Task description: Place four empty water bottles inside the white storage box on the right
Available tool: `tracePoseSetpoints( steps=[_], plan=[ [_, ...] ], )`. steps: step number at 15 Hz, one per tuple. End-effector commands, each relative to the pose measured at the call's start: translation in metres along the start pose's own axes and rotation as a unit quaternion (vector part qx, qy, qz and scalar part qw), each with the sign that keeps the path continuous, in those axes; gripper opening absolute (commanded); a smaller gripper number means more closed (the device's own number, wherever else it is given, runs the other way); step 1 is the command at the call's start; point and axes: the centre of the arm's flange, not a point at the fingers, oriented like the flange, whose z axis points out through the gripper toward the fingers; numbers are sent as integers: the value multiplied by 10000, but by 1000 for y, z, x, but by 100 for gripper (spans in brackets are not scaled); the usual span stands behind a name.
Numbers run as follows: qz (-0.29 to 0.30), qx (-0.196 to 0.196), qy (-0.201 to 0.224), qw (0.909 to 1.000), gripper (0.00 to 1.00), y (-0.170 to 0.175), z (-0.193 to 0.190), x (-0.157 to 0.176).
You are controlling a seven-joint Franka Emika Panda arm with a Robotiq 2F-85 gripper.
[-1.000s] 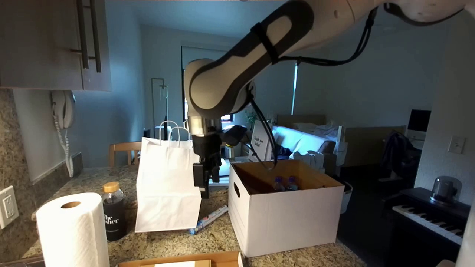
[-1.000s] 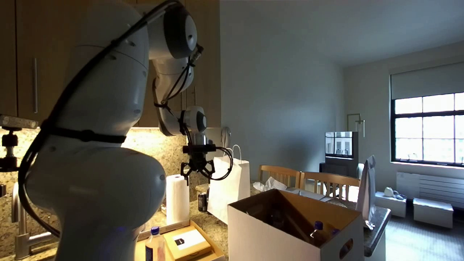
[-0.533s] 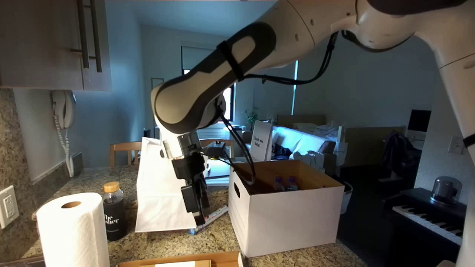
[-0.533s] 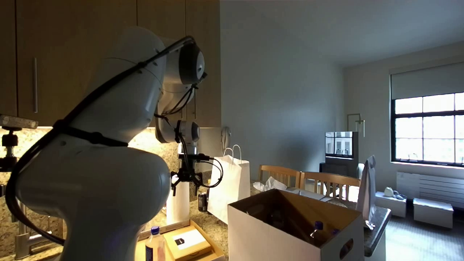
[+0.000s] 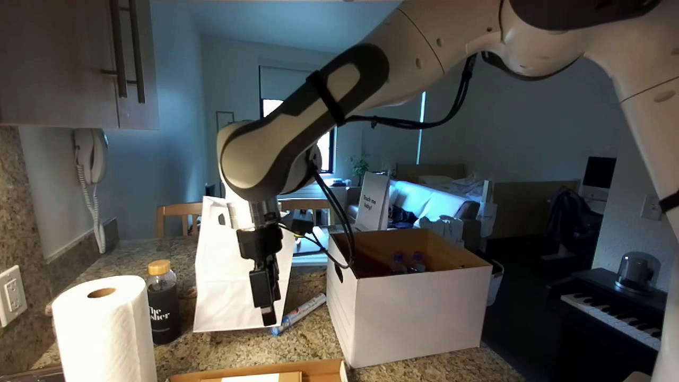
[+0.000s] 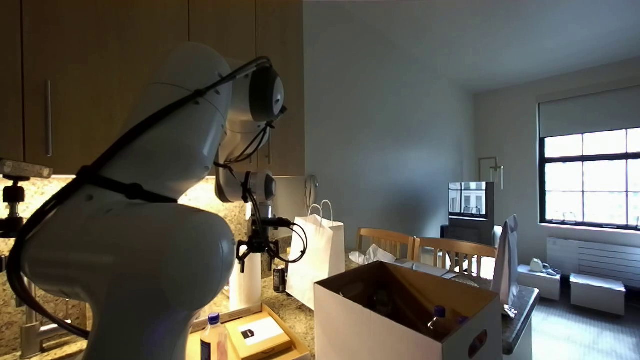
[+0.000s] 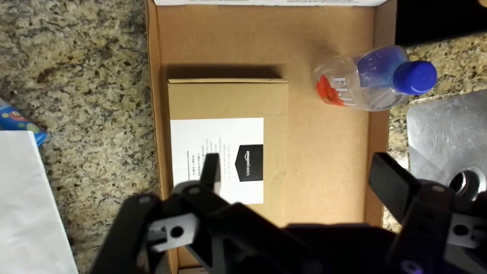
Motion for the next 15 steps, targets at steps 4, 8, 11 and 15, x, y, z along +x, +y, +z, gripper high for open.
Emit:
tracePoseSetpoints(
  steps=[4, 8, 11, 15],
  plan=[
    [-66, -230, 98, 9997, 100, -14, -7, -12],
    [-445, -570, 147, 9973, 100, -50, 2, -11],
    [-734, -532, 225, 9956, 100, -76, 7, -23],
    [-1191, -412, 451, 9910, 100, -97, 7, -55]
  ],
)
